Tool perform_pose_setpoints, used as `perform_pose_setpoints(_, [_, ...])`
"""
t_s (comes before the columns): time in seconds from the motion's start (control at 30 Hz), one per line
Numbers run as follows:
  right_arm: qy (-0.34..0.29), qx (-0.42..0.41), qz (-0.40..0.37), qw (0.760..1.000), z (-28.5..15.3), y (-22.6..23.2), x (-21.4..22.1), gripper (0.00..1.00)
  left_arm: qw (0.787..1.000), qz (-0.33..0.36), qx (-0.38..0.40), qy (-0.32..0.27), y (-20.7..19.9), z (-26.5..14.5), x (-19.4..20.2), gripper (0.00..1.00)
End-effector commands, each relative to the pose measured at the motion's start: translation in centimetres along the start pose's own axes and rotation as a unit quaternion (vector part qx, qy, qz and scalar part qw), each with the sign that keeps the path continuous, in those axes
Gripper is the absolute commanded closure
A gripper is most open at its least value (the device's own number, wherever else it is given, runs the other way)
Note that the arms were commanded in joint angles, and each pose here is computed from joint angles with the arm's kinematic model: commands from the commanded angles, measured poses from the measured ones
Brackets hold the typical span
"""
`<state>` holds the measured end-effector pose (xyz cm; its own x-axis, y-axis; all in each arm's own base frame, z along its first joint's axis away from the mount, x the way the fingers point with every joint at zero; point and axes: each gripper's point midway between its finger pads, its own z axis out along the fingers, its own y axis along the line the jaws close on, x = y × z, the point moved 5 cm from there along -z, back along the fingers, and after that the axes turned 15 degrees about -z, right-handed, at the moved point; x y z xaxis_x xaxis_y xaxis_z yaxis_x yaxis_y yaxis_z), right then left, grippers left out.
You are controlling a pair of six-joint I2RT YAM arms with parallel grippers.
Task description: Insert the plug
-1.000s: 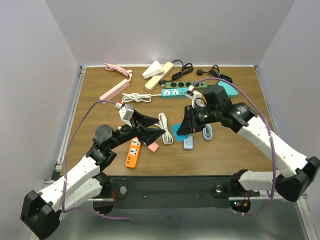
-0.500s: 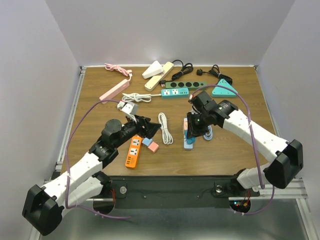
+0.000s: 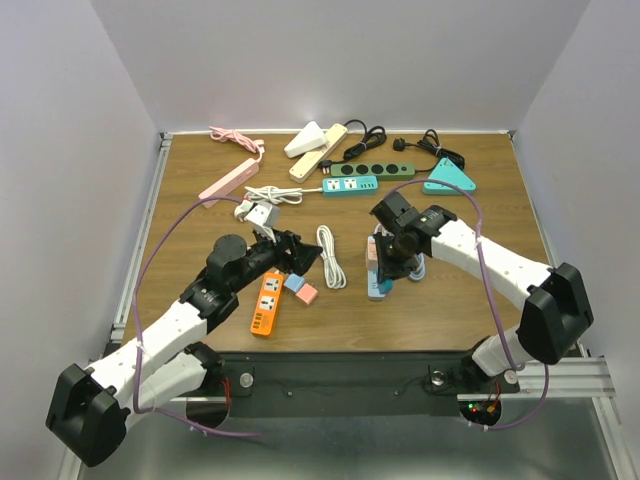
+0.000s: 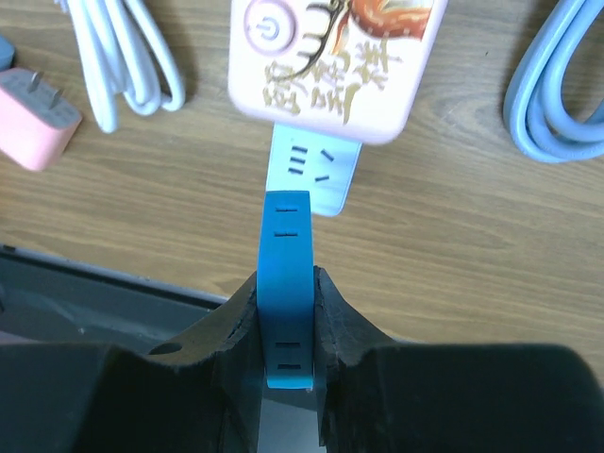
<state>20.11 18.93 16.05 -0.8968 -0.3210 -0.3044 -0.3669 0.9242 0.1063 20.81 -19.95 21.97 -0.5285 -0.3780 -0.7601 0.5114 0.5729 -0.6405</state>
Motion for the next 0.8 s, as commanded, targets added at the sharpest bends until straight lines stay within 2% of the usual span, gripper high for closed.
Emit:
perform_pose_setpoints(0.0, [-0.034, 0.016, 0.006, 0.999, 0.5, -0.1, -1.4, 1.00, 0.999, 0.019, 0.031, -0.028, -1.8, 0.1, -2.2, 0.17])
perform_pose_setpoints(0.3, [-0.043, 0.037, 0.018, 0.998, 1.7, -0.5, -2.0, 1.00, 0.999, 0.019, 0.034, -0.026, -1.9, 0.2, -2.1, 0.17])
perform_pose_setpoints(0.77, [-0.008, 0.039, 0.031, 0.999, 3.5, -0.6, -0.5, 1.00, 0.999, 0.020, 0.038, -0.024, -2.0, 0.2, -2.1, 0.17])
